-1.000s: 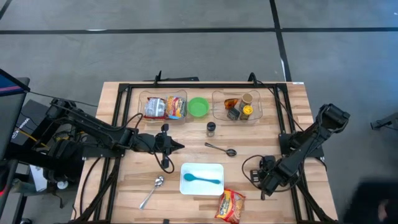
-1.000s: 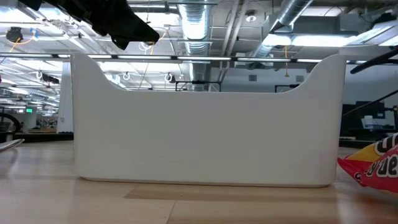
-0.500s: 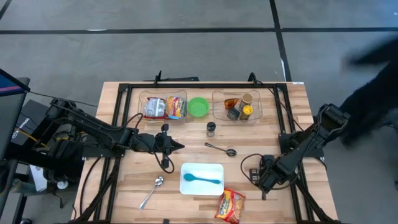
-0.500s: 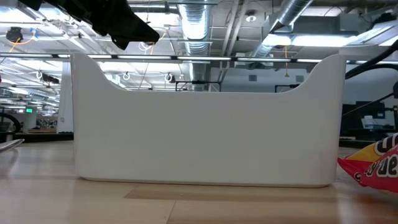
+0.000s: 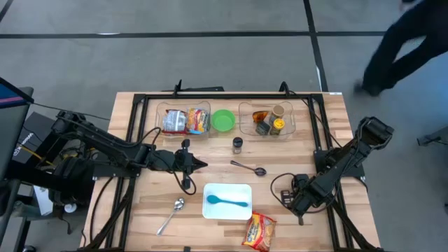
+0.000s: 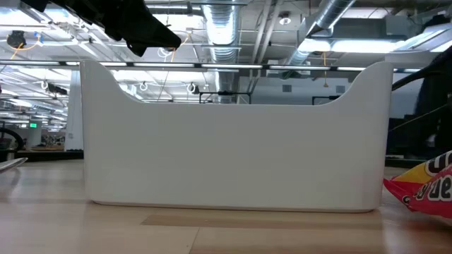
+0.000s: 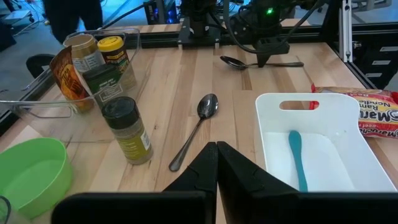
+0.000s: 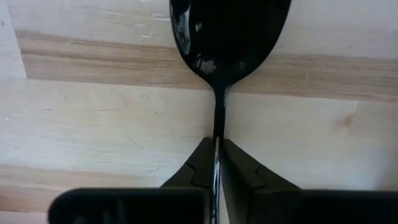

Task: Pick & Place Food Item
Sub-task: Put the right black spoon into the white bin

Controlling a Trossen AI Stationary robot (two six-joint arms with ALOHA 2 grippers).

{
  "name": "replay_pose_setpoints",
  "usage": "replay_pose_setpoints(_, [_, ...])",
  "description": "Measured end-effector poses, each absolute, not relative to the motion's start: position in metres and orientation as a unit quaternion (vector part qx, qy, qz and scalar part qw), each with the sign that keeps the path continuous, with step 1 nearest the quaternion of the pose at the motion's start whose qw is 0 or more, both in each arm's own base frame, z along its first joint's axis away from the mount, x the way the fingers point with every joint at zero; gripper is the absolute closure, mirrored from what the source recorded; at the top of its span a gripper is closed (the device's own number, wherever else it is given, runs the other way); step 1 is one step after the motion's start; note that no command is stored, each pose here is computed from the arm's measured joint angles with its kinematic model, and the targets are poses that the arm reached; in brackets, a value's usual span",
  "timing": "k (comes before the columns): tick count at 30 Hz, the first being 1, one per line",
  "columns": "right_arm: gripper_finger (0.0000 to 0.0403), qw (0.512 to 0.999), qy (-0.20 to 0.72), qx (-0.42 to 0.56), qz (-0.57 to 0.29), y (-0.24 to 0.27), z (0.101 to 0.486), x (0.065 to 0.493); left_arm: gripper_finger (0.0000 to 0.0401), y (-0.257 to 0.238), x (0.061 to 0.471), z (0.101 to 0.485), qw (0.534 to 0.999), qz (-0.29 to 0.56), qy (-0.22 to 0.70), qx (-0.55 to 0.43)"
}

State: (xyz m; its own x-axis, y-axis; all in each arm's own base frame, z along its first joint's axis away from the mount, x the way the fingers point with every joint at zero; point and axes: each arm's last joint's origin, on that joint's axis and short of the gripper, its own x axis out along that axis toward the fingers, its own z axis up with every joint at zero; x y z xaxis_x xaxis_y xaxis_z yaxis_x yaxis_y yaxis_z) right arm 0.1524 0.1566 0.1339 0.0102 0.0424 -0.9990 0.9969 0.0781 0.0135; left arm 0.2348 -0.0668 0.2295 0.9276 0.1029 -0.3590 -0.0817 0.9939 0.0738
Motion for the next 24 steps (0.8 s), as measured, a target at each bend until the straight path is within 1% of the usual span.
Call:
replay_pose_setpoints(2, [0.0396, 0.515, 0.530, 0.489, -0.463, 0.156, 0.134, 0.152, 0.0397, -0.067, 0.235, 0.229, 0.981, 0.047, 0.184, 0.029])
replay_pose_setpoints(8, [0.0386, 0.523, 0.536, 0.481, -0.455, 0.156, 0.134, 0.152, 0.0397, -0.067, 0.235, 0.229, 0.981, 0.047, 0.184, 0.029])
replay_pose_setpoints(13, [0.0397, 0.530, 0.542, 0.474, -0.448, 0.156, 0.134, 0.152, 0.0397, -0.067, 0.235, 0.229, 0.981, 0.047, 0.184, 0.029])
replay_pose_setpoints(16, [0.0398, 0.538, 0.546, 0.465, -0.443, 0.156, 0.136, 0.152, 0.0397, -0.067, 0.235, 0.230, 0.981, 0.047, 0.184, 0.029])
replay_pose_setpoints(21, [0.0396, 0.560, 0.536, 0.458, -0.435, 0.160, 0.153, 0.159, 0.0397, -0.067, 0.235, 0.230, 0.981, 0.047, 0.184, 0.029])
replay_pose_setpoints(24, [0.0397, 0.575, 0.540, 0.436, -0.433, 0.162, 0.164, 0.162, 0.0397, -0.067, 0.235, 0.230, 0.981, 0.047, 0.184, 0.029])
